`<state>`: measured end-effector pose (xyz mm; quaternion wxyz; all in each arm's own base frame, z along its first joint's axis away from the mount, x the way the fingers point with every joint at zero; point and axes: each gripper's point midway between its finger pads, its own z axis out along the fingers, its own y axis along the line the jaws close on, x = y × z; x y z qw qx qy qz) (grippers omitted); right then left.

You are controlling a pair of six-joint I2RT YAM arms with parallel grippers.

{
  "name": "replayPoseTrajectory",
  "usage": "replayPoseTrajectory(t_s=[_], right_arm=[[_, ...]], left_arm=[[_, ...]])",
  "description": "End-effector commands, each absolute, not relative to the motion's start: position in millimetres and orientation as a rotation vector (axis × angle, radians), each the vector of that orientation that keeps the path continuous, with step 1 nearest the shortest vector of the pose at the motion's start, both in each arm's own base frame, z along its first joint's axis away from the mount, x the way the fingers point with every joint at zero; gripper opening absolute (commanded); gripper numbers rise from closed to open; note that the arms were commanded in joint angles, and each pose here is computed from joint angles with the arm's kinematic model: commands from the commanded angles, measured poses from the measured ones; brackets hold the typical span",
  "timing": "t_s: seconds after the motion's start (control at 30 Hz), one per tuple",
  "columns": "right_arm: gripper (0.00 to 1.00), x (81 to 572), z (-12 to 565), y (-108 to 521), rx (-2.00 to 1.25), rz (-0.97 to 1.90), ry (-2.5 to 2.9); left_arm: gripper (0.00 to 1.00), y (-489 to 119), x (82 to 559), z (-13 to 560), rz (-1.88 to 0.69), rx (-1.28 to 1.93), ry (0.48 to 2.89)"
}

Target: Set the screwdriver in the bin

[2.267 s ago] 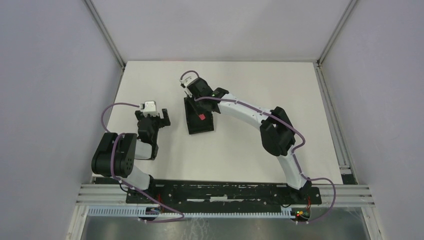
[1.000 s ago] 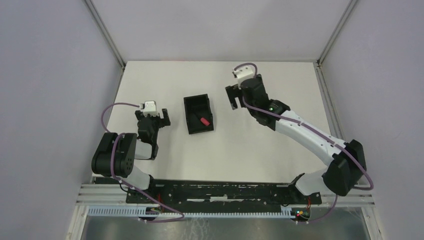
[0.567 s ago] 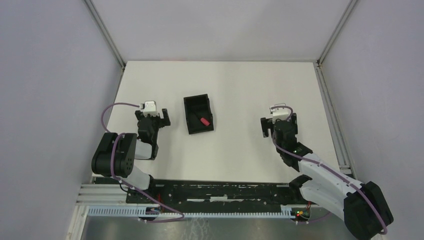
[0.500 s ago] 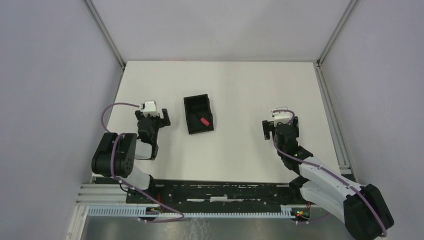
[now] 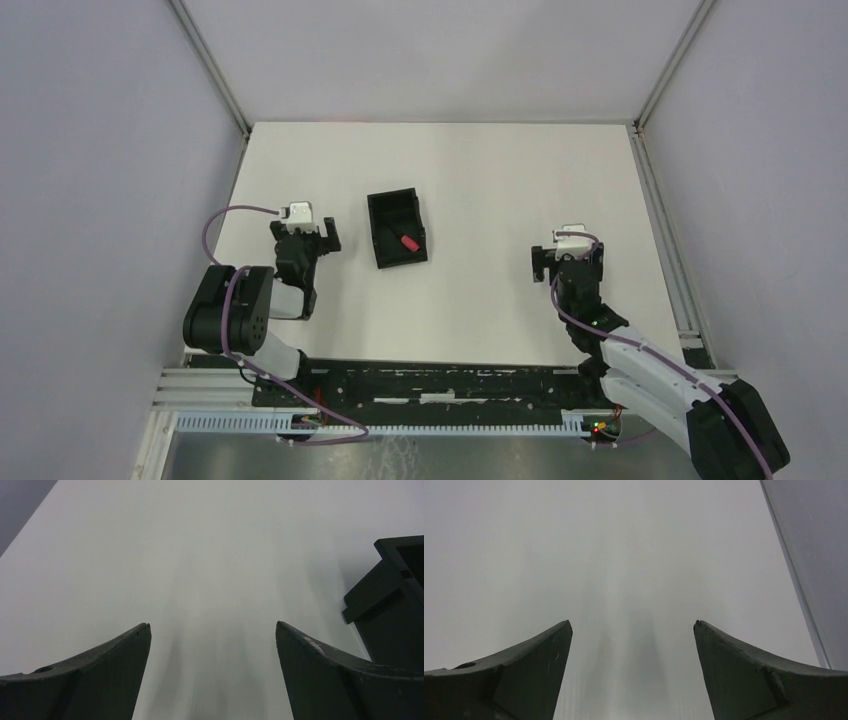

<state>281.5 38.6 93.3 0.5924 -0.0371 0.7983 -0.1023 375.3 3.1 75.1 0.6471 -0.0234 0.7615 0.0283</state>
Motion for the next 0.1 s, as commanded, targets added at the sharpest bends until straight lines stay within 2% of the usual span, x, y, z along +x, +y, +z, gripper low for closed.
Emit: replayPoseTrajectory(t_s=[0.0, 0.07], right_arm=[[0.98, 285.7, 107.7, 36.5, -0.031, -0.221, 1.793], [0.98, 284.7, 107.4, 36.5, -0.023, -0.21, 1.785]], left_arm=[[1.0, 2.0, 380.0, 87.5, 0.045, -0.065, 1.69], [1.0, 1.8, 379.9, 87.6, 0.045, -0.064, 1.69]])
